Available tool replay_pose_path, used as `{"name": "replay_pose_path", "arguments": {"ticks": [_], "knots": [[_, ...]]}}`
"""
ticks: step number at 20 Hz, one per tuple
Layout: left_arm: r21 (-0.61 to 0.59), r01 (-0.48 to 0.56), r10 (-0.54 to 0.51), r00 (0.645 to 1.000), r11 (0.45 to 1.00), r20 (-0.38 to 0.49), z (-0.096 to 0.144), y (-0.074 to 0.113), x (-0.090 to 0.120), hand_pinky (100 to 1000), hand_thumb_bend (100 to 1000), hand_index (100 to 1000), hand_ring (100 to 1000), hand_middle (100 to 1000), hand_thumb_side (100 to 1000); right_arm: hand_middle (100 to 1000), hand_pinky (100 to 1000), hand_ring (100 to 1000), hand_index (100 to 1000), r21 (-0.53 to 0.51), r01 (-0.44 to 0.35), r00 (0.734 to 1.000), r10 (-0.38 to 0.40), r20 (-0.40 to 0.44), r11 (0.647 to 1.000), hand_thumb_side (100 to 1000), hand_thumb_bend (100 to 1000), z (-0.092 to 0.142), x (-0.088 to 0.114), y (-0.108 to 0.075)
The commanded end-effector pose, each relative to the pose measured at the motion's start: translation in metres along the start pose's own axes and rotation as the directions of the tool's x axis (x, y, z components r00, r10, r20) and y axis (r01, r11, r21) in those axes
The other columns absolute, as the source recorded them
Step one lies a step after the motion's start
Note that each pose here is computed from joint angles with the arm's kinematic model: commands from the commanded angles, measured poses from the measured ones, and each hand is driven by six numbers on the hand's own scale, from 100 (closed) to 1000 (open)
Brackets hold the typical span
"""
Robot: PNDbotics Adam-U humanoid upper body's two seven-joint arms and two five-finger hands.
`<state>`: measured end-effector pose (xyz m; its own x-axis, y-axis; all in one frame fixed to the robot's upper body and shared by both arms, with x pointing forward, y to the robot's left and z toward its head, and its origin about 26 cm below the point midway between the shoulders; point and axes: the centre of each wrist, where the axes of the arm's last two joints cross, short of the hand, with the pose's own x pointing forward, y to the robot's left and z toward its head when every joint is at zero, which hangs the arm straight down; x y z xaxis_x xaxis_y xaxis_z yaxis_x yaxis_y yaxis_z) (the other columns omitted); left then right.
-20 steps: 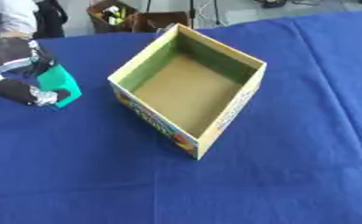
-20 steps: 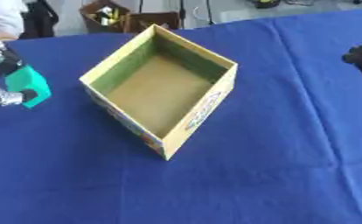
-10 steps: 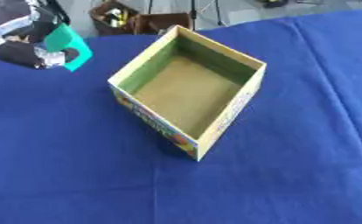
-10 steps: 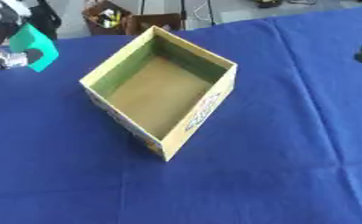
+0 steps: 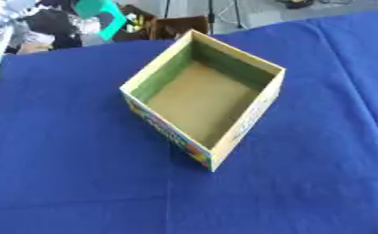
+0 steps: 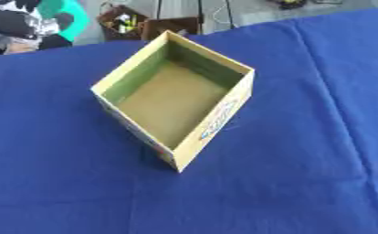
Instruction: Pick up objects on the table and place them in the box.
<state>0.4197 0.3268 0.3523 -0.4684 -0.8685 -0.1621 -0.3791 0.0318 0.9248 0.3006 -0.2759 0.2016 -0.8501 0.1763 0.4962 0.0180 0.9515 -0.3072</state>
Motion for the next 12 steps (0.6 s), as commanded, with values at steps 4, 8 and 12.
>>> {"name": "replay_pose_path", "arguments": {"ticks": [4, 8, 12], "knots": [[0.106, 0.072, -0.065, 0.995, 0.992, -0.072, -0.012, 0.005, 0.005, 290, 100, 479, 329, 354, 851, 726, 973, 920, 861, 0.023, 0.055, 0.998, -0.055, 0.024, 0.998, 858, 100, -0.012, 0.006, 0.008], [0.128, 0.119, -0.106, 0.989, 0.985, -0.103, -0.019, -0.003, 0.007, 291, 100, 480, 328, 353, 852, 726, 975, 921, 863, 0.026, 0.067, 0.997, -0.068, 0.026, 0.997, 860, 100, -0.013, 0.006, 0.01], [0.151, 0.116, -0.102, 0.99, 0.982, -0.094, -0.025, -0.01, 0.012, 286, 100, 477, 321, 348, 846, 725, 977, 922, 867, 0.024, 0.069, 0.997, -0.07, 0.023, 0.997, 866, 100, -0.014, 0.006, 0.011]]}}
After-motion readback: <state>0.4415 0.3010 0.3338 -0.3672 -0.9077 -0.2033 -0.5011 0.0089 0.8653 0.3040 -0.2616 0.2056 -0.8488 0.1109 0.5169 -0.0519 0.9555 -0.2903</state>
